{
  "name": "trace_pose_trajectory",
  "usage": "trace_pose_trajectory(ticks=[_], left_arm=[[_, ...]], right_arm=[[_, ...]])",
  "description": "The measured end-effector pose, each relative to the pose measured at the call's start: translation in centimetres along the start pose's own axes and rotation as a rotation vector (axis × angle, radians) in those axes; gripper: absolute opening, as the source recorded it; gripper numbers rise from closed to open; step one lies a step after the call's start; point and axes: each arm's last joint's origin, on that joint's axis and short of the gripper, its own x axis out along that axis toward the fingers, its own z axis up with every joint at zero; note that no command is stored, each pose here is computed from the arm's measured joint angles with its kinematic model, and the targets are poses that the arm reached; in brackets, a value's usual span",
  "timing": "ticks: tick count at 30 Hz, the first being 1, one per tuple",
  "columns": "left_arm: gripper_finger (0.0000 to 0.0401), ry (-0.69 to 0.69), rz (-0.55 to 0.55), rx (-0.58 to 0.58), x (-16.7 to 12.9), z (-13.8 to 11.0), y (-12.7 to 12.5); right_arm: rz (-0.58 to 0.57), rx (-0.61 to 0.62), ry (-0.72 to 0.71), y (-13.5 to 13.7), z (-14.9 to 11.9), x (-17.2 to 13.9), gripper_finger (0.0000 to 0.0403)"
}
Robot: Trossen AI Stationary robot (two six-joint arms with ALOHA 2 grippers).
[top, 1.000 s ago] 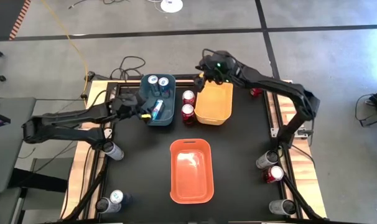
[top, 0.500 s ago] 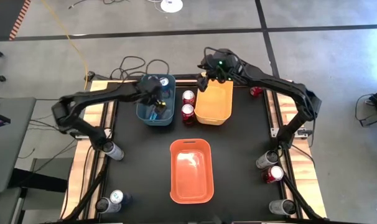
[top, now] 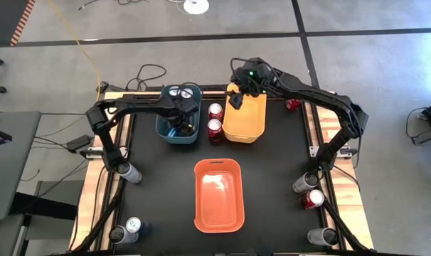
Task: Sort soda cans
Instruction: Put the top blue soda can into the blue bin
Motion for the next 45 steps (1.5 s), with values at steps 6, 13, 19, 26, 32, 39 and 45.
trace_pose_trajectory(ticks=[6,13,19,26,32,39,45], left_arm=[[0.0260,-0.005,-0.002,0.002,0.2,0.1,-0.1],[0.0225,-0.062,0.035,0.023,-1.3,0.9,-0.5],[0.0225,-0.168,0.128,0.107,-5.9,1.1,-0.9],[0.0225,-0.395,0.108,0.255,-12.5,-0.2,-1.4],[0.0225,-0.606,0.104,0.411,-16.5,-1.5,-2.9],[0.0225,-0.737,0.095,0.560,-18.3,-2.3,-5.0],[0.0225,-0.768,0.081,0.583,-18.7,-2.5,-5.8]], right_arm=[[-0.001,-0.028,0.014,-0.1,0.0,-0.8,0.0295],[-0.028,-0.030,-0.052,-1.0,0.7,-3.1,0.0295],[-0.037,-0.018,-0.058,-1.3,0.8,-4.6,0.0295],[0.263,0.039,-0.056,-0.2,0.0,-4.0,0.0295],[0.422,0.123,-0.074,2.0,-2.8,-1.4,0.0295],[0.486,0.161,-0.184,4.5,-5.3,0.5,0.0295],[0.504,0.085,-0.318,6.9,-5.2,-0.6,0.0295]])
